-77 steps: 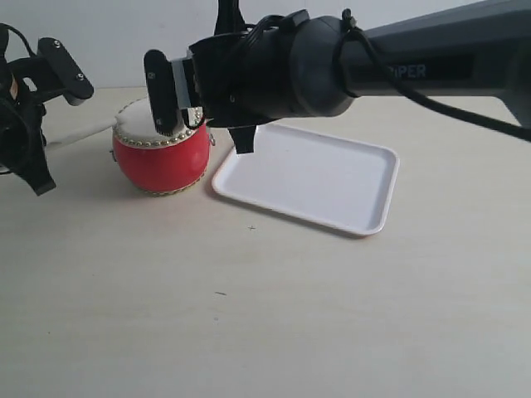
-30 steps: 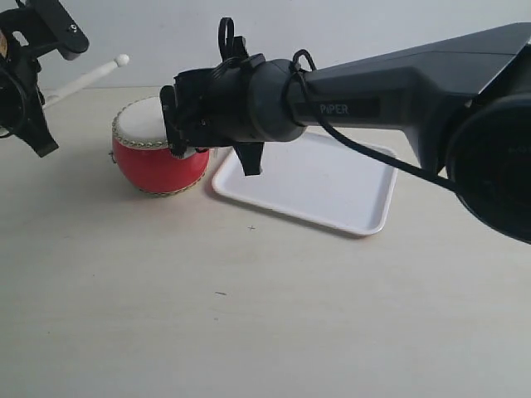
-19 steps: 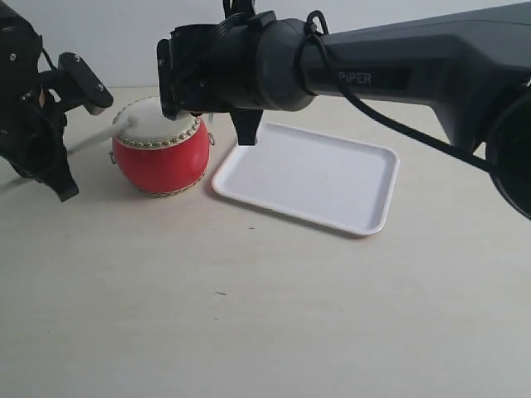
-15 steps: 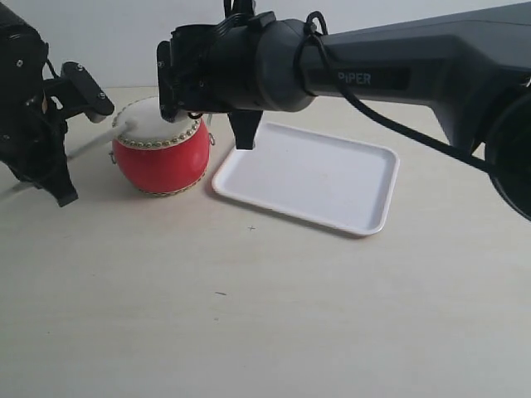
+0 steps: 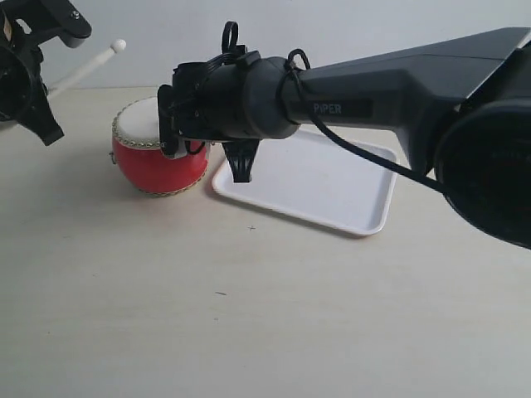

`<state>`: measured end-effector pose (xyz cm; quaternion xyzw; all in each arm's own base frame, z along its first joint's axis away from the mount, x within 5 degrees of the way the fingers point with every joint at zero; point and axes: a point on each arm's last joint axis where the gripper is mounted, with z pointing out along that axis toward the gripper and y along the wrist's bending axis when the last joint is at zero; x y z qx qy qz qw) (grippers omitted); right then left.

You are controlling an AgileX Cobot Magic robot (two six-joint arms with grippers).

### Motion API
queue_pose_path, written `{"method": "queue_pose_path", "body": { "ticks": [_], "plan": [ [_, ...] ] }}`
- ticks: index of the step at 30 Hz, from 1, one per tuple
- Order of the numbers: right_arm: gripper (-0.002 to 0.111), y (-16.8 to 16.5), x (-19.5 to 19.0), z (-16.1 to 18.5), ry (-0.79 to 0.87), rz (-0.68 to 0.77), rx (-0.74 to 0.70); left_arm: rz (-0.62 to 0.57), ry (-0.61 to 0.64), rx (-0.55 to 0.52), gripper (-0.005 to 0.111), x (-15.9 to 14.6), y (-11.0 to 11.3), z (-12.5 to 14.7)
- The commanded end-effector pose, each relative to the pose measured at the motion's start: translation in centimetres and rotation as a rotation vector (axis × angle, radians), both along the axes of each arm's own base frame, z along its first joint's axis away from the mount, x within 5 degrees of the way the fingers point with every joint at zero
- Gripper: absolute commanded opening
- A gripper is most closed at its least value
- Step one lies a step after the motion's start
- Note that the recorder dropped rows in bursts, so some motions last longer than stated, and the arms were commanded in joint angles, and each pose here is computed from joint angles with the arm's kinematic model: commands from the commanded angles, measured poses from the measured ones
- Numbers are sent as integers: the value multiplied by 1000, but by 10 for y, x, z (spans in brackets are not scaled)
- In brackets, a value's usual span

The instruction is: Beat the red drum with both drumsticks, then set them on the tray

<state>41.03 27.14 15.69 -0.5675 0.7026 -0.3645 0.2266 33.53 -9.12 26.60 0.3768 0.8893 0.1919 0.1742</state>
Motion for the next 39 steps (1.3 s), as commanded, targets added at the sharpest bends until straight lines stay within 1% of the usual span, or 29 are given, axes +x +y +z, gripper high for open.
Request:
{"method": "queue_pose_path", "body": {
  "ticks": [1, 4, 8, 13, 17, 19, 22, 24, 26, 27, 29, 32, 35, 36, 37, 39],
  "plan": [
    [0, -2, 3, 6, -44, 0, -46, 7, 16, 6, 0, -1, 0, 0],
    [0, -6, 4, 13, -95, -32, -75, 15, 59, 25, 0, 0, 0, -10],
    [0, -8, 3, 25, -132, -62, -43, 33, 133, 25, 0, 4, -4, -30],
    [0, -9, 0, 48, -174, -109, 80, 36, 222, 57, 0, 12, -7, -63],
    [0, -11, -5, 66, -181, -135, 148, 40, 279, 81, 0, 15, -8, -82],
    [0, -12, -7, 74, -186, -153, 192, 41, 290, 86, 0, 15, -8, -87],
    [0, -14, -9, 84, -196, -174, 242, 34, 276, 93, 0, 16, -7, -84],
    [0, -18, -9, 87, -185, -198, 269, 33, 258, 91, 0, 17, -7, -79],
    [0, -27, -8, 92, -158, -245, 325, 56, 215, 63, 0, 19, -8, -66],
    [0, -33, -6, 94, -144, -273, 352, 66, 192, 40, 0, 20, -10, -58],
    [0, -47, -4, 100, -108, -343, 429, 88, 128, -65, 0, 23, -20, -34],
    [0, -68, 0, 106, -33, -438, 539, 83, 44, -295, 0, 20, -43, 9],
    [0, -87, 3, 109, 53, -486, 616, 10, -40, -514, 0, 13, -68, 52],
    [0, -94, 4, 110, 77, -500, 638, -10, -64, -578, 0, 10, -76, 62],
    [0, -100, 5, 110, 104, -515, 668, -27, -79, -672, 0, 6, -86, 75],
    [0, -109, 8, 109, 150, -558, 731, -41, -96, -821, 0, 2, -100, 87]
  ]
}}
